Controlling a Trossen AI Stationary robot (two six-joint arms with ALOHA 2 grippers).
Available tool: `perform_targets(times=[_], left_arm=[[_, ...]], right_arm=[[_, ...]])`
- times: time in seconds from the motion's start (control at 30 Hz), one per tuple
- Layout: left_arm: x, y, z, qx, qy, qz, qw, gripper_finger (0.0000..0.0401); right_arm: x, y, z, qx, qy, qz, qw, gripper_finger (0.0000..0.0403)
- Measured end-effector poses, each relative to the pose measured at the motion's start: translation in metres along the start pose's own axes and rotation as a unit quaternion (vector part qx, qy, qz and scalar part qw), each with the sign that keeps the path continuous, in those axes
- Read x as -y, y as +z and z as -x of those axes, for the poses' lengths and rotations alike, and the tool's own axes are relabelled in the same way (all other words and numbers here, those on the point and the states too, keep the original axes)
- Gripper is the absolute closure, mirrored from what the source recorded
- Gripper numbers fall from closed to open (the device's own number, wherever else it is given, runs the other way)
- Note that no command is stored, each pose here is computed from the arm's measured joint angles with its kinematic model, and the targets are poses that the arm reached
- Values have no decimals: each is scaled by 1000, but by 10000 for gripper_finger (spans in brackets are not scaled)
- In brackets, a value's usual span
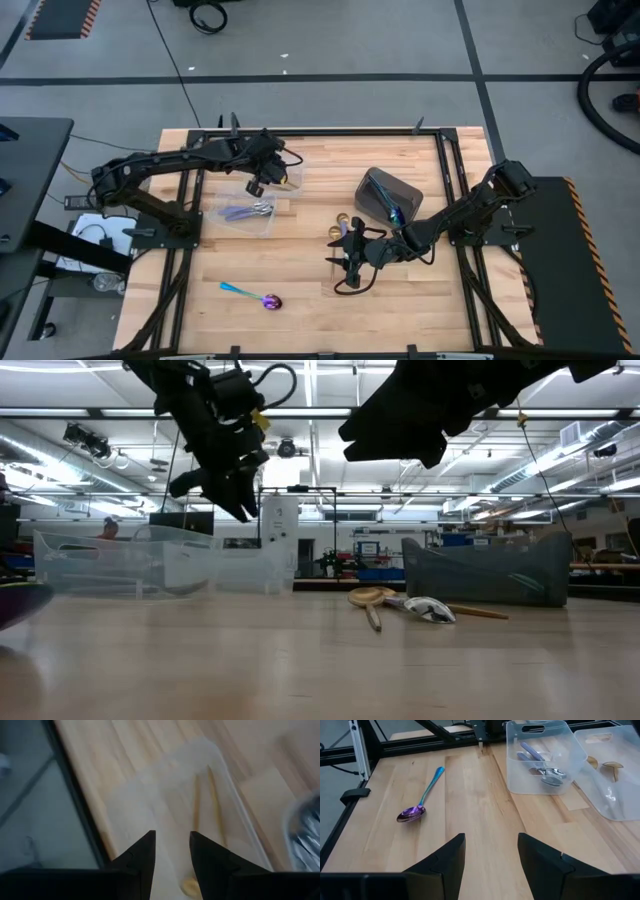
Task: Sort silverware by color (type)
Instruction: Put the purple spoon into the black bin
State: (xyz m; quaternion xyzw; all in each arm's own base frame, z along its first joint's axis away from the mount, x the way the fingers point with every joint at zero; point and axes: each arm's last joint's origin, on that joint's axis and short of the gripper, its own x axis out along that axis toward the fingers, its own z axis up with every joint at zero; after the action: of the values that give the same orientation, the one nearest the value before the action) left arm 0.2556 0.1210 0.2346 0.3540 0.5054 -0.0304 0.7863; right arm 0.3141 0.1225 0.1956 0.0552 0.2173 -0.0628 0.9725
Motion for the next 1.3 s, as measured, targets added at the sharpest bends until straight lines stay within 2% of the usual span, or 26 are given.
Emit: perform_targets(times=[0.33,0.43,0.57,0.77,1.0,1.17,1.3], left_arm=[[4,12,24,31,32,-2,999,273],[12,20,30,40,21,-4,999,273],[25,38,35,64,10,20,998,273],[59,69,45,95,-41,67,992,273],[108,87,61,62,-129,82,986,273],[140,101,76,73,-163,71,981,273],[163,110,84,73,-186,82,976,273]], right_arm=[[1,-1,0,-3,-5,-2,1000,212],[0,-1,0,-3,-5,-1,1000,212],[1,-1,0,-5,-6,0,1000,212],[3,-2,-1,-10,-11,8,1000,212],[8,1,-4,-3,-16,32,999,212],[13,4,-6,3,-22,47,999,212],[17,6,-8,5,-19,56,998,212]])
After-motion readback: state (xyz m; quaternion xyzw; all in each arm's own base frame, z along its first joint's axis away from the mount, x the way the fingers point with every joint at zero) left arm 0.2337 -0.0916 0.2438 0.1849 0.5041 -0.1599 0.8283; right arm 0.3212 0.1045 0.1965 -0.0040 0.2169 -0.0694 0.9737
